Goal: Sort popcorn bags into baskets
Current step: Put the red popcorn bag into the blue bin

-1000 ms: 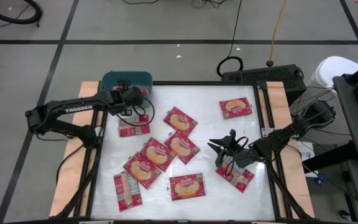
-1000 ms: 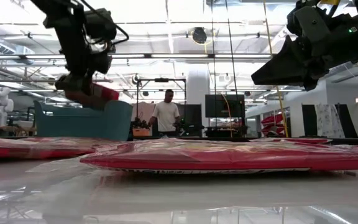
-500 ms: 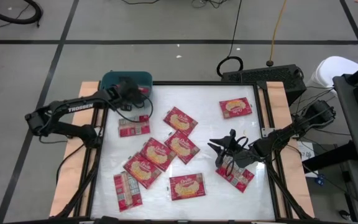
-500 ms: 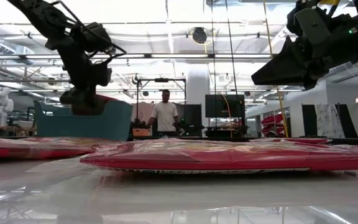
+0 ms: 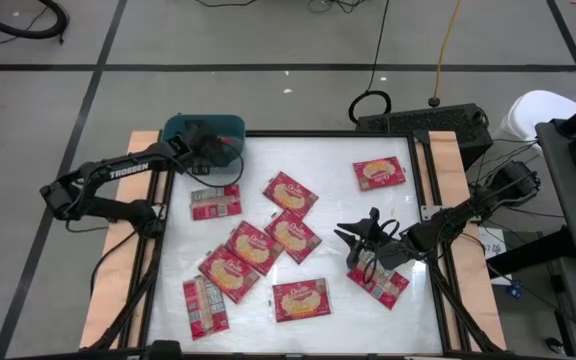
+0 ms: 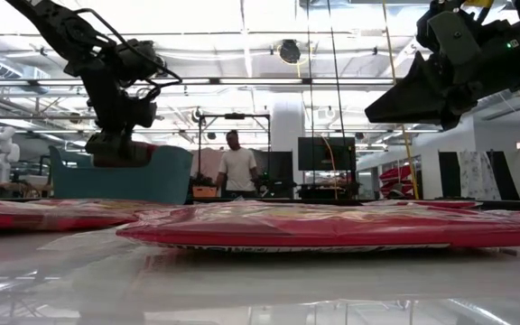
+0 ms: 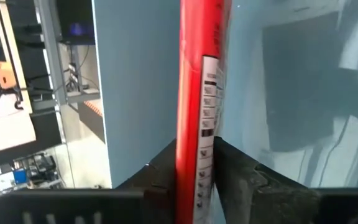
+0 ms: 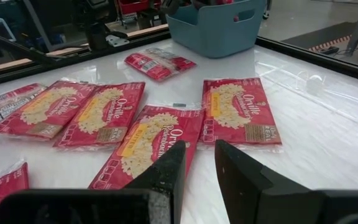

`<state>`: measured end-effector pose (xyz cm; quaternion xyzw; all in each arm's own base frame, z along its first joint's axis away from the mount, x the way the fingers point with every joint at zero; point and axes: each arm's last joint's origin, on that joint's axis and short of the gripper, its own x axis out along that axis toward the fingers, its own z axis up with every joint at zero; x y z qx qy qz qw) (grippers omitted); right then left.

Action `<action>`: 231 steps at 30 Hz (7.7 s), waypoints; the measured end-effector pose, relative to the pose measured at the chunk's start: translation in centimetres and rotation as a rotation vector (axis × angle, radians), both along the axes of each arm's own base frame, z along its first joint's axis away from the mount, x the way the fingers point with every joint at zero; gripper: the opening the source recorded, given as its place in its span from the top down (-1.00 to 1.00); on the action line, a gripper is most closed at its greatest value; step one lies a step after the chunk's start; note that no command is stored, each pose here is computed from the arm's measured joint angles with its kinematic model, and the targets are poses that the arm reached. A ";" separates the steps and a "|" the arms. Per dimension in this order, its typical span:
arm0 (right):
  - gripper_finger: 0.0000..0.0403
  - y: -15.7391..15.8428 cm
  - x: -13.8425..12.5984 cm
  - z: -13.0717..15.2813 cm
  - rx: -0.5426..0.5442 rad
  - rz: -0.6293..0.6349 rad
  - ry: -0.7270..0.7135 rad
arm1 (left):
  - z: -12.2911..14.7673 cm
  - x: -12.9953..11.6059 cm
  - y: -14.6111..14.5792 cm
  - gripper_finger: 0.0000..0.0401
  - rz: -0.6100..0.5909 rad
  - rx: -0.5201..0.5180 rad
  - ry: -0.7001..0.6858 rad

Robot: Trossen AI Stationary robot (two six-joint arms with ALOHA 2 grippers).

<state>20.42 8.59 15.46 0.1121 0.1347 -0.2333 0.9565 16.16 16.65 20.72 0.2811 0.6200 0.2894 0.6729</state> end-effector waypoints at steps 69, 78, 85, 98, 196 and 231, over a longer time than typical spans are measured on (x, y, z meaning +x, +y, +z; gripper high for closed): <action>0.45 -3.0 2.1 6.4 0.185 -0.132 0.601 | 3.2 10.8 -20.8 0.97 -0.502 -0.556 -0.819; 0.18 -5.2 0.6 5.6 0.071 -0.148 0.867 | 2.4 11.5 -21.6 0.85 -0.520 -0.566 -0.812; -0.01 -6.7 -0.4 3.0 -0.165 -0.082 1.009 | 1.8 12.0 -21.7 0.83 -0.521 -0.567 -0.813; -0.06 -9.6 -1.2 -1.2 -0.323 -0.004 1.049 | 1.3 12.9 -21.7 0.82 -0.548 -0.543 -0.826; 1.00 -2.2 5.1 5.2 -0.368 0.472 0.106 | -3.5 18.0 -19.0 0.14 -0.927 -0.398 -0.806; 0.24 -1.8 3.8 5.2 -0.325 -0.089 0.089 | 10.4 4.3 -15.5 0.91 -0.199 -0.098 -0.766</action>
